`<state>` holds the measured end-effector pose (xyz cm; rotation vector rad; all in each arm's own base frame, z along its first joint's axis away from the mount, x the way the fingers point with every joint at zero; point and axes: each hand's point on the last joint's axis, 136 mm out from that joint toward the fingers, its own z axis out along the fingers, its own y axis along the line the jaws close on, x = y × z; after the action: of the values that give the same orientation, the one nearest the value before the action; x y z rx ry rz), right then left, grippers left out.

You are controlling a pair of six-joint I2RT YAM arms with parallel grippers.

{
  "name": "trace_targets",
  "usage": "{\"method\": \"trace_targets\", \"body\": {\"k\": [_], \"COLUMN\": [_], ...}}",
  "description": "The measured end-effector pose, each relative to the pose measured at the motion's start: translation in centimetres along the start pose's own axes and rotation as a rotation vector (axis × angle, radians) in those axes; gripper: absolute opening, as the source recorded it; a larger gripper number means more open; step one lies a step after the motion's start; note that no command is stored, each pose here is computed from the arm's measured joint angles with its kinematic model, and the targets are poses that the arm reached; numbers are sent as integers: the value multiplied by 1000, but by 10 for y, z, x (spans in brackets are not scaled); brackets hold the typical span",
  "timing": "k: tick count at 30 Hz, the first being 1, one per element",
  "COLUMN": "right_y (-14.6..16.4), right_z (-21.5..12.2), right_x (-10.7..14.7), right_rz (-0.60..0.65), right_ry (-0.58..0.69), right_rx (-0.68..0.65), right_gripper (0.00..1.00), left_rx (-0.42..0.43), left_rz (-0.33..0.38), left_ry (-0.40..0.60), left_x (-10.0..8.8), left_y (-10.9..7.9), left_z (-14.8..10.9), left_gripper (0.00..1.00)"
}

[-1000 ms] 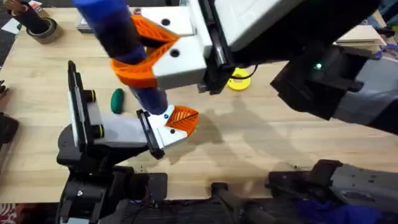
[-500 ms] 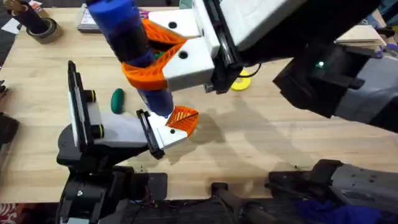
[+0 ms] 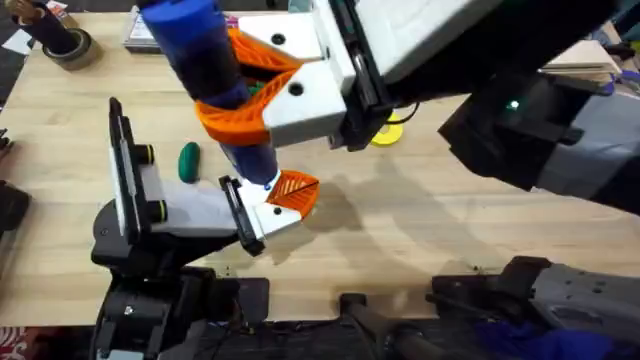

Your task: Pick up the gripper from the table and insert it into the empty holder that is missing its gripper. Then pick up a screw, insert it into the mounting hole, and use the screwdriver to tighten it. Finally, clean up the table by picking up the vegetable and placing it into the bucket.

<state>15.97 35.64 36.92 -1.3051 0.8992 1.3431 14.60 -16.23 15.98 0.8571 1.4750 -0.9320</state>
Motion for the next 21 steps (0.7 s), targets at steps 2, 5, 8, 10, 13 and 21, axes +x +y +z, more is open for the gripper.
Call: {"method": "trace_targets", "body": {"k": [2, 5, 8, 10, 13, 21], "right_y": [0, 0, -1, -2, -3, -6], "right_z": [0, 0, 1, 1, 2, 3], "right_x": [-1, 0, 2, 4, 7, 13], "right_rz": [-6, -5, -1, 3, 7, 20], "right_ry": [-3, -1, 2, 5, 8, 16], "right_rx": [0, 0, 0, 0, 0, 1], "right_gripper": [25, 25, 25, 25, 25, 25], "left_rx": [0, 0, 0, 0, 0, 0], "left_rz": [0, 0, 0, 0, 0, 0], "left_ry": [0, 0, 0, 0, 0, 0], "left_x": [0, 0, 0, 0, 0, 0], "left_y": [0, 0, 0, 0, 0, 0], "left_z": [0, 0, 0, 0, 0, 0], "left_gripper": [14, 14, 14, 14, 14, 14]}}
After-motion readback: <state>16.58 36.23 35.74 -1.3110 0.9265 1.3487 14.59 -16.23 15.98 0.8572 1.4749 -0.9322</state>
